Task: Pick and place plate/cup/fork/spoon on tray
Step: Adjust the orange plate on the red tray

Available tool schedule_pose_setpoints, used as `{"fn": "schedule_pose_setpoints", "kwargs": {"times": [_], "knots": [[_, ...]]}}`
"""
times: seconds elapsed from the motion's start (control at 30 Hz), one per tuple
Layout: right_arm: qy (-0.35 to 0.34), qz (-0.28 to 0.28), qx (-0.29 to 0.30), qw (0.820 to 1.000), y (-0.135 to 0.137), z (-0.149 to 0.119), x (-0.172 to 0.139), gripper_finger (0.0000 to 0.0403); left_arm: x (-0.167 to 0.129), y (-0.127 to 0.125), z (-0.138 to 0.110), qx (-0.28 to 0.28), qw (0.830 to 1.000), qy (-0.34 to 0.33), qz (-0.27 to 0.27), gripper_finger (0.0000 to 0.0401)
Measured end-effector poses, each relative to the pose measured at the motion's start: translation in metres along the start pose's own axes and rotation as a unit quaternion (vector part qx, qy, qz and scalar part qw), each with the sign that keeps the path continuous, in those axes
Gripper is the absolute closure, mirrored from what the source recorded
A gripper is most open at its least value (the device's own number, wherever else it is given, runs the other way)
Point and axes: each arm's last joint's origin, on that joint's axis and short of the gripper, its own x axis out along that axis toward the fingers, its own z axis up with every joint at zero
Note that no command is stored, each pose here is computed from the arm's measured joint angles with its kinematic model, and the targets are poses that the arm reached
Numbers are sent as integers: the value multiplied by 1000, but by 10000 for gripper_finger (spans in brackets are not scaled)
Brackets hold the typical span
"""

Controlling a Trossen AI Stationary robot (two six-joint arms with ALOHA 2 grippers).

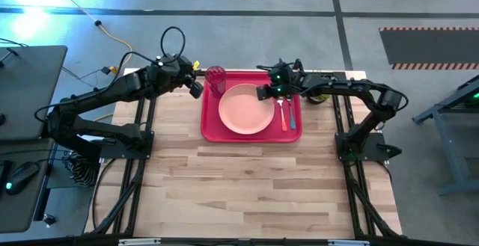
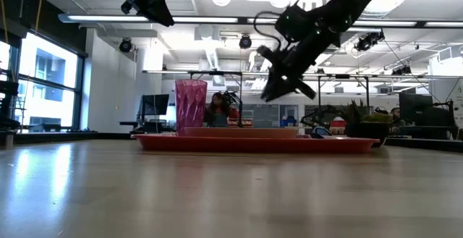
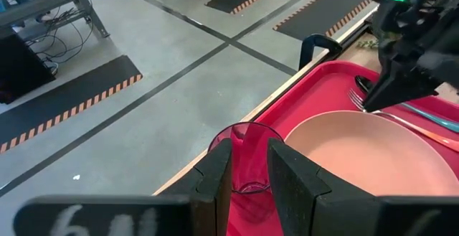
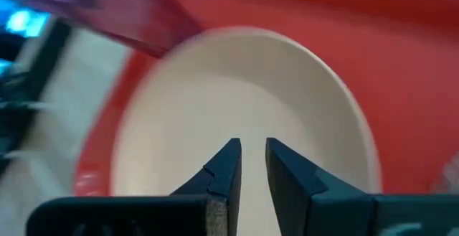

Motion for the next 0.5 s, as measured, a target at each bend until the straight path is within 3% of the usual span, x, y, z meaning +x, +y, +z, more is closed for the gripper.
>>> {"fn": "schedule_pose_setpoints", "kwargs": {"times": [0.13, 0.23, 0.33, 0.5], "knots": [[-30, 75, -55, 995, 13, 11, -2, 347, 0, 0, 0, 0, 1000, 0, 0, 325], [-40, 92, -106, 989, 28, 23, -10, 347, 0, 0, 0, -1, 1000, -1, 0, 325], [-53, 59, -159, 984, 46, 38, -23, 347, 0, 0, 1, -3, 1000, -5, 0, 325], [-54, -48, -213, 974, 57, 57, -41, 347, 0, 0, 1, -4, 1000, -7, 0, 325]]}}
